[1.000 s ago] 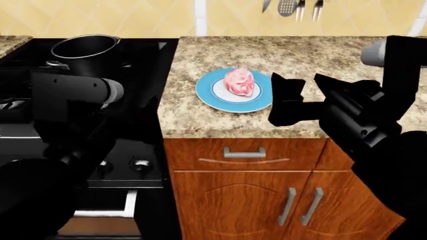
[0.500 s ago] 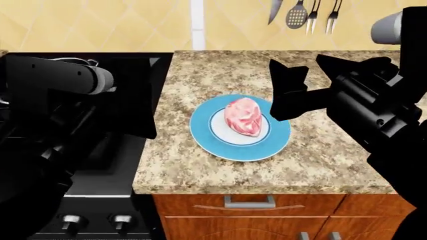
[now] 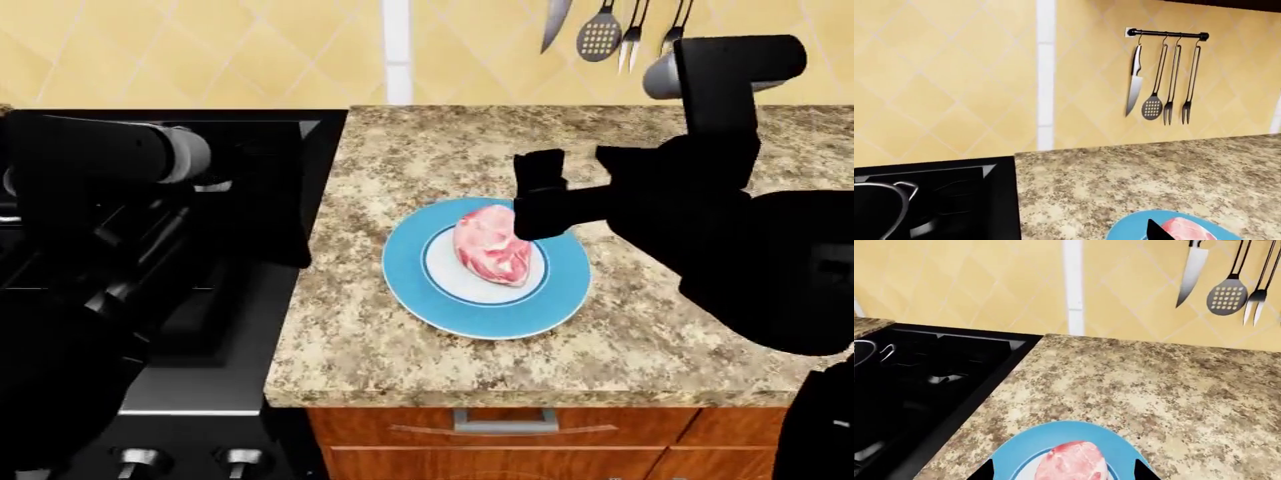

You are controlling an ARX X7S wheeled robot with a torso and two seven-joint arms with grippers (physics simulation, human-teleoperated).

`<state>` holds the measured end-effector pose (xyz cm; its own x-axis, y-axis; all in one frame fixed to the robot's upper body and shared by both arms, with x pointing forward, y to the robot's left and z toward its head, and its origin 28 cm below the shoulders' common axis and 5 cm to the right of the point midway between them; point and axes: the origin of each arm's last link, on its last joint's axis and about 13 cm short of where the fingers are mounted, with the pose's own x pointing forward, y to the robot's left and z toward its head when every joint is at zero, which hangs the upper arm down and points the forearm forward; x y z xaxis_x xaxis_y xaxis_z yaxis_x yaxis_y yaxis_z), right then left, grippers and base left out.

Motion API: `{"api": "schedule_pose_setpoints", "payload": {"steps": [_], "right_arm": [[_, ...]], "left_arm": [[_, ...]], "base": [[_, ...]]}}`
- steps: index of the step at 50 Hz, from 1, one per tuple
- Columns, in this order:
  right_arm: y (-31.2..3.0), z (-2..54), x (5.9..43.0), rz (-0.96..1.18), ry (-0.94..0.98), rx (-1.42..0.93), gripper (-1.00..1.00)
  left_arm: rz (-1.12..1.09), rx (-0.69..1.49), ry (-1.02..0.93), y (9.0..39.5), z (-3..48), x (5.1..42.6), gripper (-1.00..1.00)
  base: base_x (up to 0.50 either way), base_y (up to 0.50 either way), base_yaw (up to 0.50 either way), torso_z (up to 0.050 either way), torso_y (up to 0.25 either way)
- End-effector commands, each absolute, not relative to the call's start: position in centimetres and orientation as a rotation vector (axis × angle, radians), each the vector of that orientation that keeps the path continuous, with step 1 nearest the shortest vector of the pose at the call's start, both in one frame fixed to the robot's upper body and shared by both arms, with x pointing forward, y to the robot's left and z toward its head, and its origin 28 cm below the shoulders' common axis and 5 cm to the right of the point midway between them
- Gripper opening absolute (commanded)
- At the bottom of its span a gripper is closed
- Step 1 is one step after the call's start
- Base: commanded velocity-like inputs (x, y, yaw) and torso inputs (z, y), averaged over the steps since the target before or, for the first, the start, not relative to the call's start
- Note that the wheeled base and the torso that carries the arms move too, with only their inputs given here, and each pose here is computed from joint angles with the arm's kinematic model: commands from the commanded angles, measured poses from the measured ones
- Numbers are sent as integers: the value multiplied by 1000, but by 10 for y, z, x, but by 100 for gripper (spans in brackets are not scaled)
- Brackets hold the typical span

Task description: Frozen meat rests on a plate on the counter. Retrieve the meat and place it in a pot on a burner. Then turn the burner on.

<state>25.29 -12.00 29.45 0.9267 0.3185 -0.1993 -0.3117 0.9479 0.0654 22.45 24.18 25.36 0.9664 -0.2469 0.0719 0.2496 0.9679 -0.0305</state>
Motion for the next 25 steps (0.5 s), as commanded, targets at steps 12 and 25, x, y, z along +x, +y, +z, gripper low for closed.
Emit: {"api": "schedule_pose_setpoints", "payload": {"steps": [12,25], "right_arm": [[-111,339,312,340,436,-138,100],[-107,308,317,452,500,-214,100]], "left_arm": [[-294,-123,-66,237,234,261,100],[-297,-144,-121,240,231,257,100]], "base": [[0,0,0,0,0],[0,0,0,0,0]]}}
